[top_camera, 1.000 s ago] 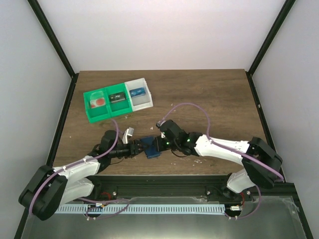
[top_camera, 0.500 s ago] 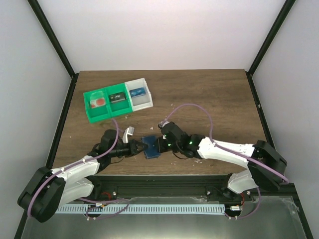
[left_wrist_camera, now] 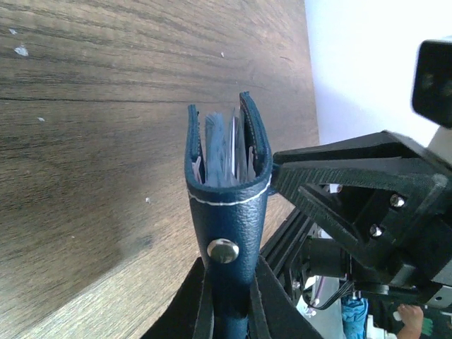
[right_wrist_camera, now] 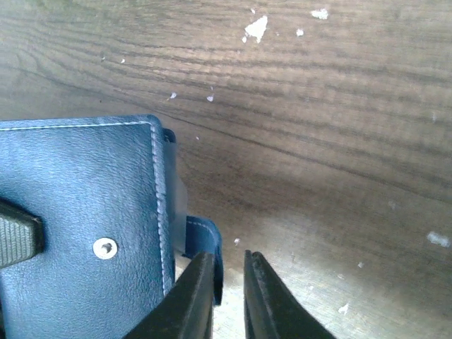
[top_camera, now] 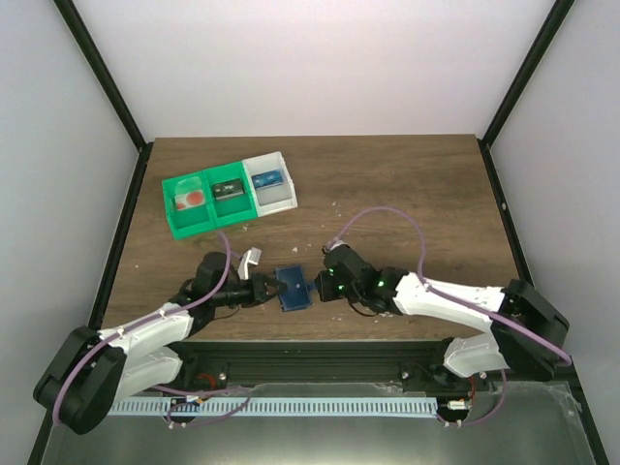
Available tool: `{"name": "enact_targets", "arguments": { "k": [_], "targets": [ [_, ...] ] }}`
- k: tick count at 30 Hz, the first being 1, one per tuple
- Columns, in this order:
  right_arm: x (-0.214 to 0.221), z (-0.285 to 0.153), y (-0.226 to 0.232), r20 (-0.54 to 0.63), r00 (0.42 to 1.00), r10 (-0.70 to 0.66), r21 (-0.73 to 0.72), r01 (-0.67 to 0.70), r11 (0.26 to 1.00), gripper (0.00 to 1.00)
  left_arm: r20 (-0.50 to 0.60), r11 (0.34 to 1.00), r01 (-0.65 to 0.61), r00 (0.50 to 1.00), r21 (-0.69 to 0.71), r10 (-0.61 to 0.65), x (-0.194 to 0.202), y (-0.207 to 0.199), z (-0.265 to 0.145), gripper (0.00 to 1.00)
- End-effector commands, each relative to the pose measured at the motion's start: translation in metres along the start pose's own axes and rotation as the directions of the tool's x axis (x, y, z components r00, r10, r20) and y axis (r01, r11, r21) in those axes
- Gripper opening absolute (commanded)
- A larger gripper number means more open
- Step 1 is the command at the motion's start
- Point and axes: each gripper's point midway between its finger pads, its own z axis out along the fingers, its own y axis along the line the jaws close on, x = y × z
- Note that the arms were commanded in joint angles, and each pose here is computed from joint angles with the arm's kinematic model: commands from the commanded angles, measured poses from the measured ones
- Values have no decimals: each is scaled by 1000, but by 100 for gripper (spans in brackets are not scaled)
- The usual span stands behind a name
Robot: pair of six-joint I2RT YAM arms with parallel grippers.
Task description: Take the credit cards out of the card holder
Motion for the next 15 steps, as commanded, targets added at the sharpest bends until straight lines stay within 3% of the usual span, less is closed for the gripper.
{"name": "enact_targets", "arguments": {
  "k": [1, 7, 15],
  "targets": [
    [2, -4, 1, 8, 999, 44, -86, -43, 995, 19, 5, 997, -51, 999, 61, 51, -6, -21, -3, 0],
    [9, -11, 9, -25, 992, 125, -257, -127, 958, 36, -15, 994, -58, 998, 96, 60, 1, -29, -8, 0],
    [12, -7, 15, -50, 990, 135, -320, -144, 937, 25, -2, 985, -59, 998, 165, 60, -1, -48, -14, 0]
  ]
}}
